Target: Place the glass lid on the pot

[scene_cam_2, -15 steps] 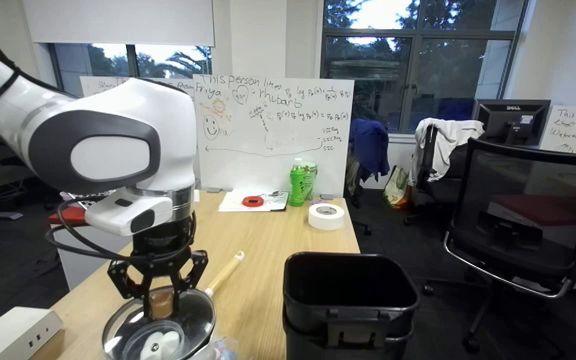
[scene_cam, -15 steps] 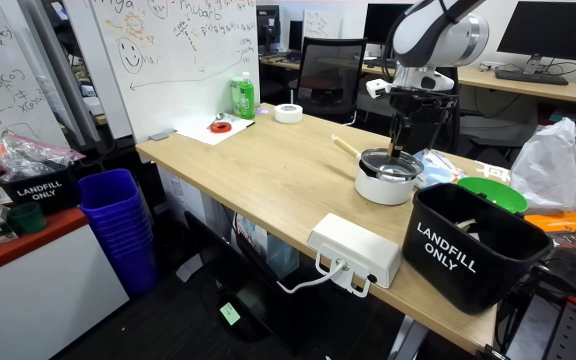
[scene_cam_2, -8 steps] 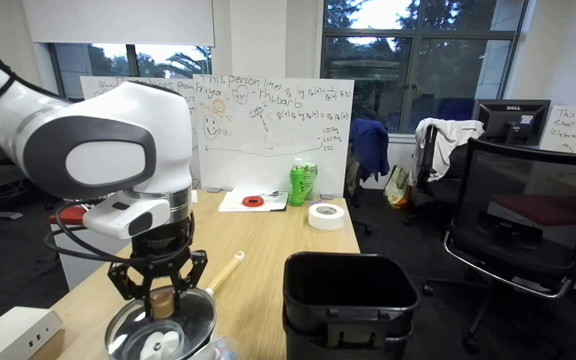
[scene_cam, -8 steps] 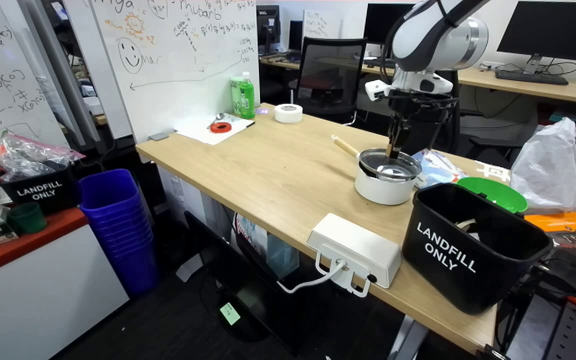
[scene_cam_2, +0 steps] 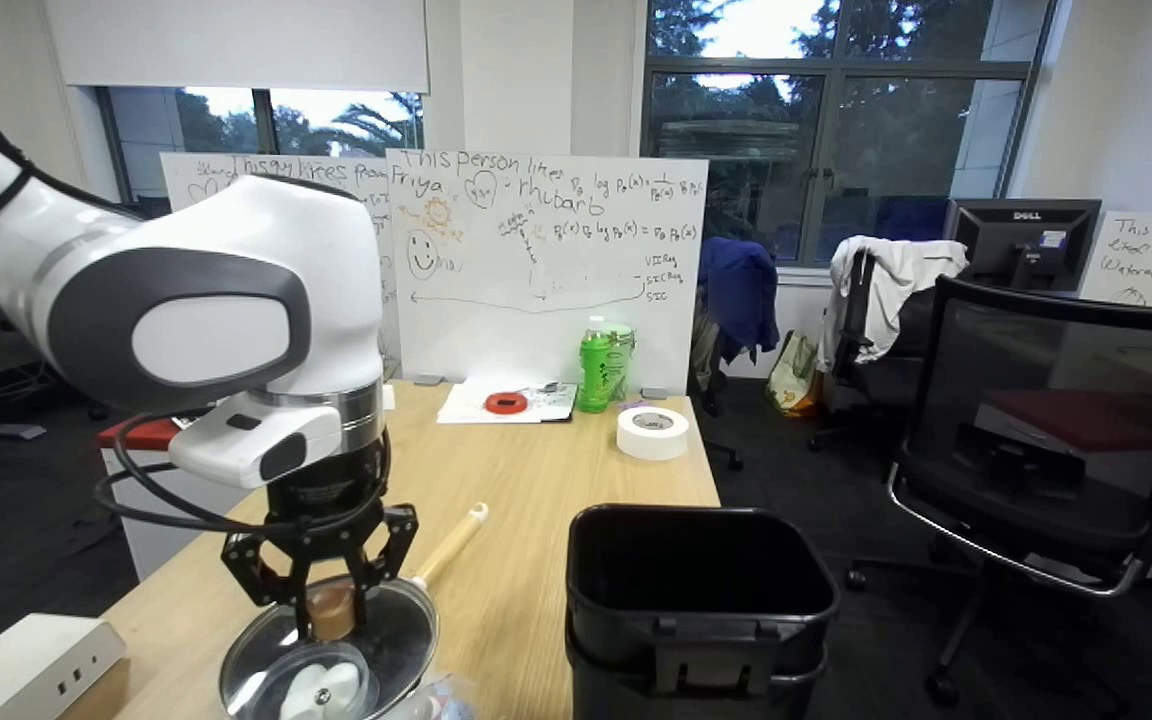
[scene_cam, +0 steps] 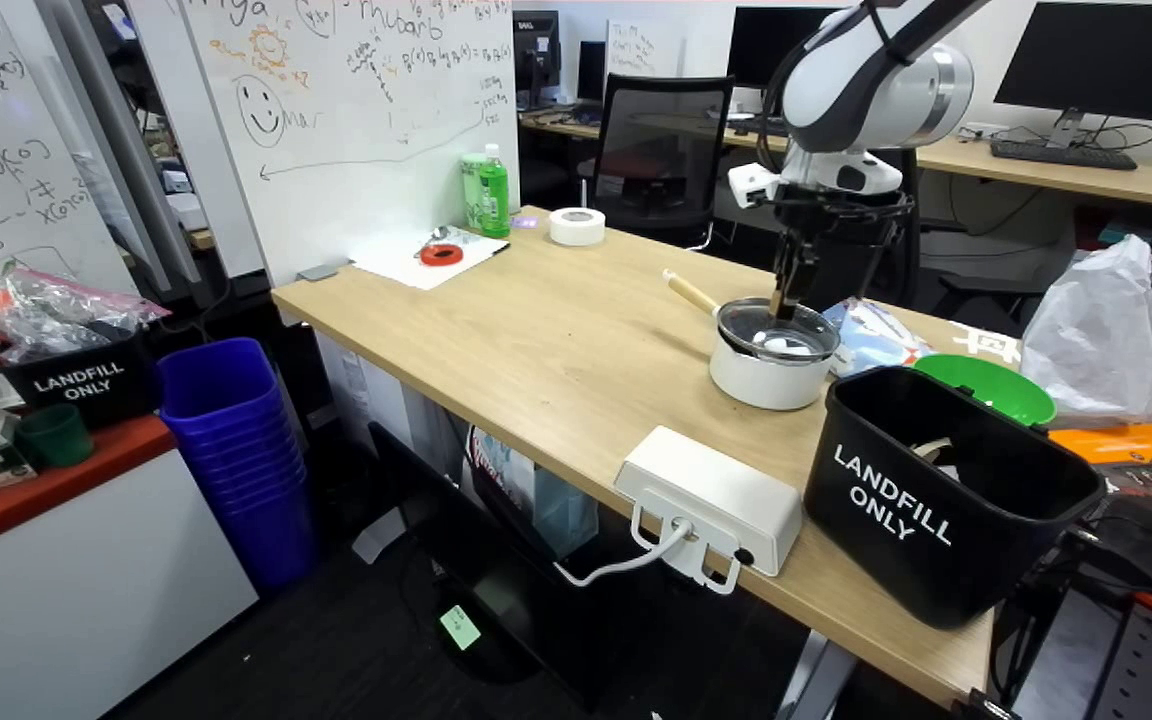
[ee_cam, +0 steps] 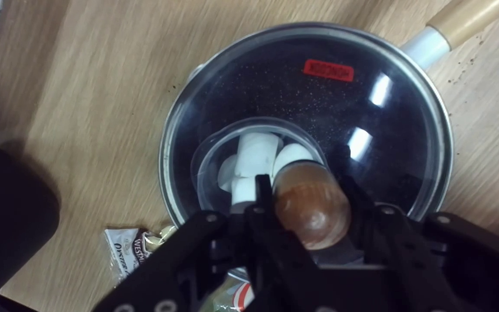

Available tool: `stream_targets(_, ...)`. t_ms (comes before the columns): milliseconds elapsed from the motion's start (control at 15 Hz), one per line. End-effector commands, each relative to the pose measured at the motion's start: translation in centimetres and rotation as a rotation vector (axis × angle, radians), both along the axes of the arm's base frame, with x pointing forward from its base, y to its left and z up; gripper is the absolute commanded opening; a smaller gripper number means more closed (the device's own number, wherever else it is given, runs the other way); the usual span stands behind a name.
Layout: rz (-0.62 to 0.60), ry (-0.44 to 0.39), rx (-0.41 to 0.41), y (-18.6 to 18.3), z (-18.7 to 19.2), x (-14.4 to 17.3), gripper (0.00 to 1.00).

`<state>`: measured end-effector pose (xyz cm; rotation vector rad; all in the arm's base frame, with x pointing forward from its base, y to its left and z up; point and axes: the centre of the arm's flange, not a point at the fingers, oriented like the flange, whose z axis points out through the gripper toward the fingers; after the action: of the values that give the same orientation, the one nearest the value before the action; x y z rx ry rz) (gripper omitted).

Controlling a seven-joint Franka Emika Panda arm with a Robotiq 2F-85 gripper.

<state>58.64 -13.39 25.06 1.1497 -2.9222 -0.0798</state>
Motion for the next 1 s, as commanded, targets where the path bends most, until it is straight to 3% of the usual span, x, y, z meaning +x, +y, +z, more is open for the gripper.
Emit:
stream_targets(0, -0.013, -0.021, -0.019, 0.06, -0.14, 0.07, 0.16)
stream_targets(933, -0.003, 0.026, 0.005, 0.39, -1.04, 0.1, 0.16)
